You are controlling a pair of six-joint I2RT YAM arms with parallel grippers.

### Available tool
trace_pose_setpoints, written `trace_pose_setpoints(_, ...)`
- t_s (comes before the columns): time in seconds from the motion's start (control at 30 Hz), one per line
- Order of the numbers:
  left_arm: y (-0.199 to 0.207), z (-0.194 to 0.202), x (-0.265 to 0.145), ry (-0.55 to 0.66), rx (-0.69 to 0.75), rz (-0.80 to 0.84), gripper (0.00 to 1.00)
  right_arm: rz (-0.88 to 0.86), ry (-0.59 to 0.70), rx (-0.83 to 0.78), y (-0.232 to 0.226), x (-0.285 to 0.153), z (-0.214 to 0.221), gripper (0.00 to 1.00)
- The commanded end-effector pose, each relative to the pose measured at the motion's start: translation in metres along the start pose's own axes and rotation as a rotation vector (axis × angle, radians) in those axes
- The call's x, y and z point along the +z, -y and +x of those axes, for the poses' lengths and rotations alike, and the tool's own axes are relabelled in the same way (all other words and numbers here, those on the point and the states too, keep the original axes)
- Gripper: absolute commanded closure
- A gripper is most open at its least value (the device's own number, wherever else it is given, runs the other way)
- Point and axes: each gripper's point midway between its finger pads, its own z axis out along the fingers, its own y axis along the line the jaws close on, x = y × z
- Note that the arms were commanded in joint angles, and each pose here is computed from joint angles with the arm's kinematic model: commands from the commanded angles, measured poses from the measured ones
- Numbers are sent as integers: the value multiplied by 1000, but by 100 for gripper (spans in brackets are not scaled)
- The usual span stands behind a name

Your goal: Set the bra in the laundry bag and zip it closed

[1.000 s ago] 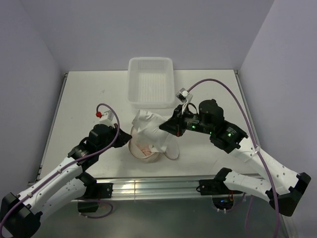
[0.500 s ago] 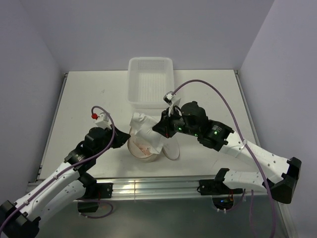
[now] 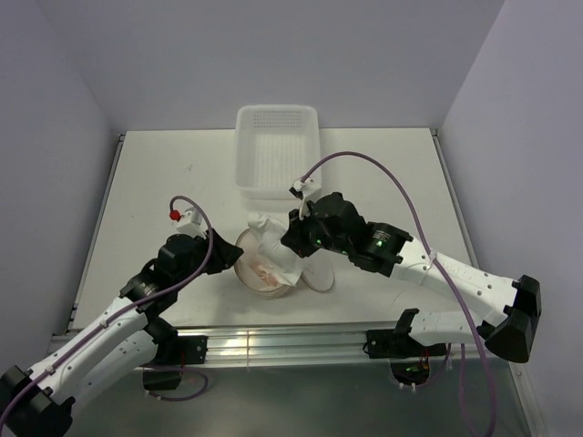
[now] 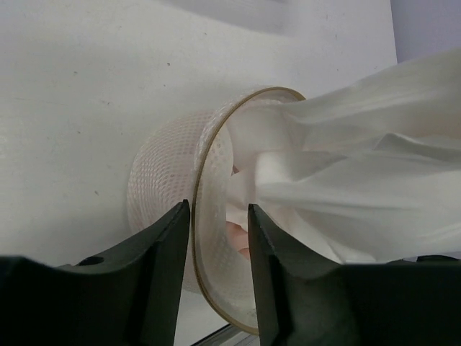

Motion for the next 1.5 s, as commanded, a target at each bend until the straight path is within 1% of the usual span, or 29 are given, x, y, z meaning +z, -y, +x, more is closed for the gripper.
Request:
trace_pose_setpoints(0.0,2,-10,-10,46,-4,2,55,13,84,-17,-3,-14,-28,100)
trace_pose_setpoints(0.1,-2,-8,-13,50,-15,-6,55,-1,61,-17,-5,-11,-22,100)
trace_pose_setpoints(0.17,-6,-3,-13,31,-13,-21,56,3,60,-17,-4,-10,-21,100)
trace_pose_setpoints(0.2,-8,-2,-13,29,-15,-28,58,4,61,-17,-4,-11,-22,100)
trace_pose_setpoints(0.23,-10,1,-13,19,-17,-33,63,5,66,-17,-4,-14,-23,100)
trace_pose_setpoints(0.33,-7,3,-12,7,-11,-12,70,7,96,-19,-4,-18,-30,100)
trace_pose_setpoints(0.47,-5,4,-7,-2,-1,-7,73,-4,82,-21,-6,-18,-28,100)
trace_pose_setpoints(0.57,-4,3,-3,-5,14,-11,76,-14,80,-18,-7,-16,-26,100)
trace_pose_setpoints(0.63,-2,1,0,1,13,-2,83,-29,68,-16,-10,-15,-22,100)
trace_pose_setpoints(0.67,-1,1,0,4,12,4,89,-31,65,-15,-10,-15,-21,100)
trace_pose_setpoints(0.7,1,-1,0,10,13,9,99,-33,66,-10,-10,-15,-20,100)
trace_pose_setpoints(0.77,7,-5,-1,19,15,30,100,-33,69,-8,-10,-13,-21,100)
trace_pose_setpoints(0.9,22,-15,-8,52,3,93,100,-82,27,-37,-27,-7,-17,100)
trace_pose_setpoints(1.0,34,-22,-19,83,-2,155,100,-73,8,-45,-29,8,-13,100)
trace_pose_setpoints(1.1,32,-21,-20,96,-27,163,100,-94,-12,-44,-33,18,-5,100)
trace_pose_setpoints(1.27,32,-19,-17,93,-40,164,100,-109,-99,-52,-37,37,20,100)
trace_pose_setpoints(1.47,47,-35,-28,155,-31,230,100,-61,-193,-62,-26,58,45,100)
